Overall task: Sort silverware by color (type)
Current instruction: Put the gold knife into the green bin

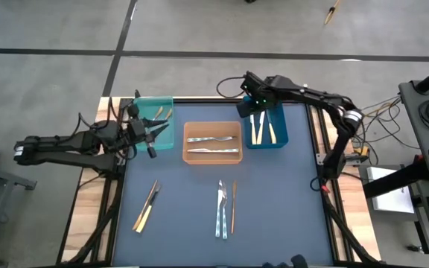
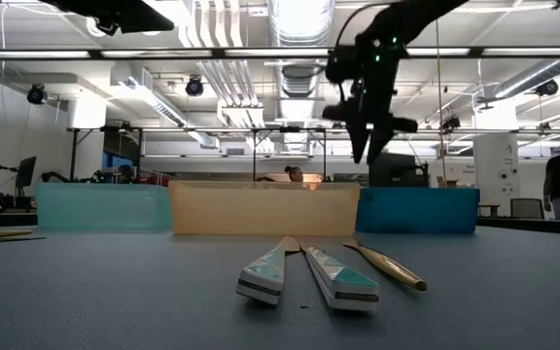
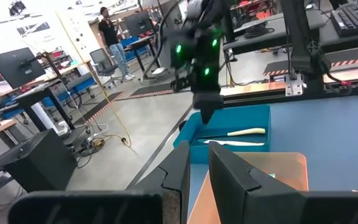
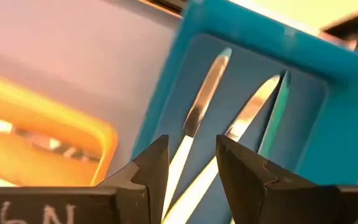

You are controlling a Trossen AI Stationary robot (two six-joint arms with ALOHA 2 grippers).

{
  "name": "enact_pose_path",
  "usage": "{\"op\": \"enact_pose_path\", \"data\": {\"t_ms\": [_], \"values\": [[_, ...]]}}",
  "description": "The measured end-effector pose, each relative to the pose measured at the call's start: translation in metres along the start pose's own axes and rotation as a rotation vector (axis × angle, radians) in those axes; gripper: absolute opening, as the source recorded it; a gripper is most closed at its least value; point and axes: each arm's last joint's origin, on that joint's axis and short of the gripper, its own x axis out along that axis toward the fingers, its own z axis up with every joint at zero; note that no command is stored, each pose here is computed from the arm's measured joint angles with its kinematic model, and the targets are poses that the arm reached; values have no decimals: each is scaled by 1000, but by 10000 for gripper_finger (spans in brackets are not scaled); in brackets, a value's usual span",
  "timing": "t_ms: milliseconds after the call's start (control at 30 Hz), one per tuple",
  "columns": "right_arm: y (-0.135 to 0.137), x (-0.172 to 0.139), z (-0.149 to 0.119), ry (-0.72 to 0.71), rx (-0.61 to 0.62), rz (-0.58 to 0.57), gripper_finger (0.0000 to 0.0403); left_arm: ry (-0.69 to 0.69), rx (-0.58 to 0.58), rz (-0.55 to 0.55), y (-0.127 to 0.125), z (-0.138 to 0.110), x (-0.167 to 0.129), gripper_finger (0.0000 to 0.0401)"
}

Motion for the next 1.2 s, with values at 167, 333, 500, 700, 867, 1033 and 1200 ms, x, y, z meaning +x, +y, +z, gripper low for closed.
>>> {"op": "enact_pose_path", "data": {"t_ms": [167, 333, 500, 700, 867, 1033, 1200], "values": [[16, -25, -27, -87, -117, 9, 114, 2, -15, -1, -4, 2, 9, 40], [27, -40, -62, -200, -211, 35, 104, 30, -73, -9, -7, 8, 18, 40], [37, -44, -97, -326, -319, 143, 95, 95, -130, -23, -14, 1, 29, 40], [43, -39, -126, -486, -448, 275, 88, 179, -233, -34, -21, -6, 38, 40], [44, -34, -145, -585, -553, 339, 79, 270, -324, -50, -24, -4, 43, 40], [45, -30, -156, -672, -608, 389, 69, 339, -396, -115, -29, 0, 49, 40], [45, -28, -158, -677, -626, 387, 70, 537, -460, -162, -37, -5, 52, 40]]}}
